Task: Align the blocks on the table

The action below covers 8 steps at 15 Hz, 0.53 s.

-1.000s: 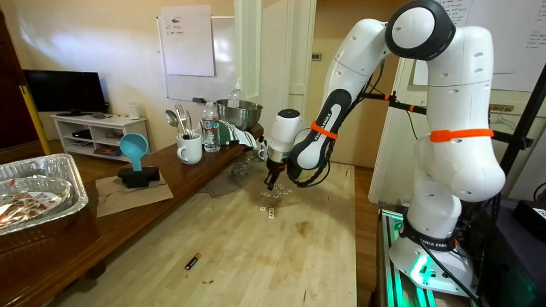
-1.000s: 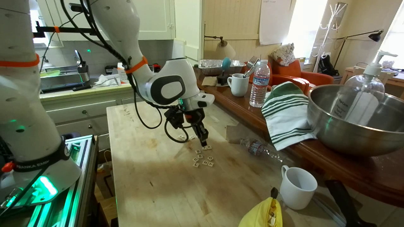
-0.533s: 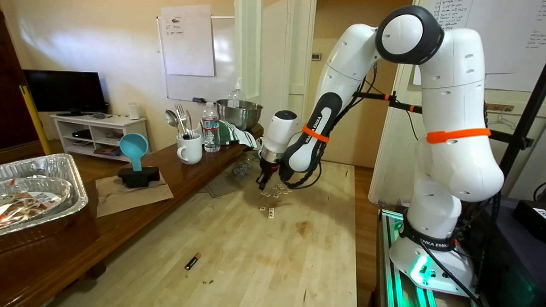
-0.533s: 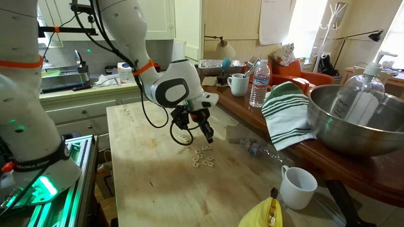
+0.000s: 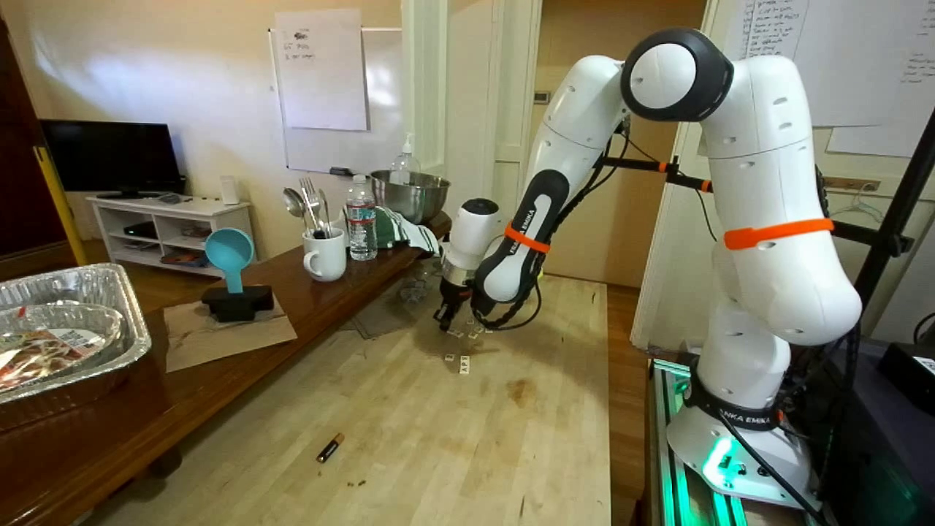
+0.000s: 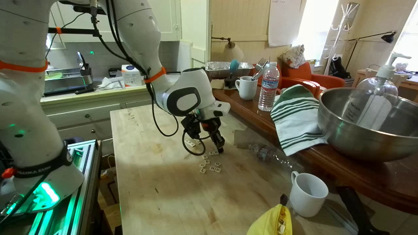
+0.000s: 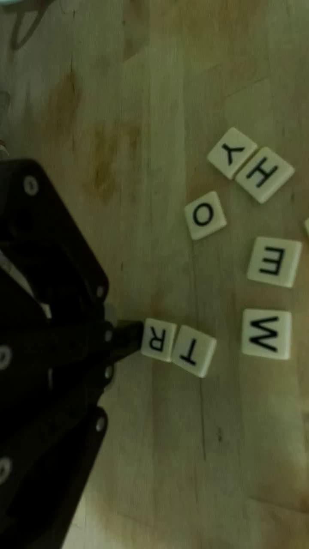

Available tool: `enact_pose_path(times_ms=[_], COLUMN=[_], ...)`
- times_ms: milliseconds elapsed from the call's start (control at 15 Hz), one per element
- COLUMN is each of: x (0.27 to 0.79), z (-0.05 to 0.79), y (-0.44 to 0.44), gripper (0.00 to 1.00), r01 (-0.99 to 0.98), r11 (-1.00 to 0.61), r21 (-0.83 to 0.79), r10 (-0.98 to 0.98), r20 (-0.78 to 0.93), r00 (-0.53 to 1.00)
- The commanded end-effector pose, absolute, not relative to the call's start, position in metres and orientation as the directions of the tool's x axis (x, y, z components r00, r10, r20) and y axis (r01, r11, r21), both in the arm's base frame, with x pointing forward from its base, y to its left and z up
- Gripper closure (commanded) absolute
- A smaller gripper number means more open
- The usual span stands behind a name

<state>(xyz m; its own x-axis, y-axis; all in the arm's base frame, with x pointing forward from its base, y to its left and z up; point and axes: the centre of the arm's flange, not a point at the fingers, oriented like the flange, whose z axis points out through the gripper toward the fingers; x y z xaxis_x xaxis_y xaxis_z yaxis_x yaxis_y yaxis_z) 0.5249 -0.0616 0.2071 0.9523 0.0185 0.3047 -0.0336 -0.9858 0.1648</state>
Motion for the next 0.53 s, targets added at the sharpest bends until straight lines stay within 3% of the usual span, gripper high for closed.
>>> enact_pose_path(times_ms=[0,467], x=[0.528,0.521], z=[0.197,0.209], y=[-0.063,-0.062], gripper=[1.0,1.0], r01=[-0.009,-0.009], r11=[-0.989,-0.992], r21=[0.145,0.124], r10=[0.033,0.03], r20=[0.288,0.308], r00=[0.957,0.951])
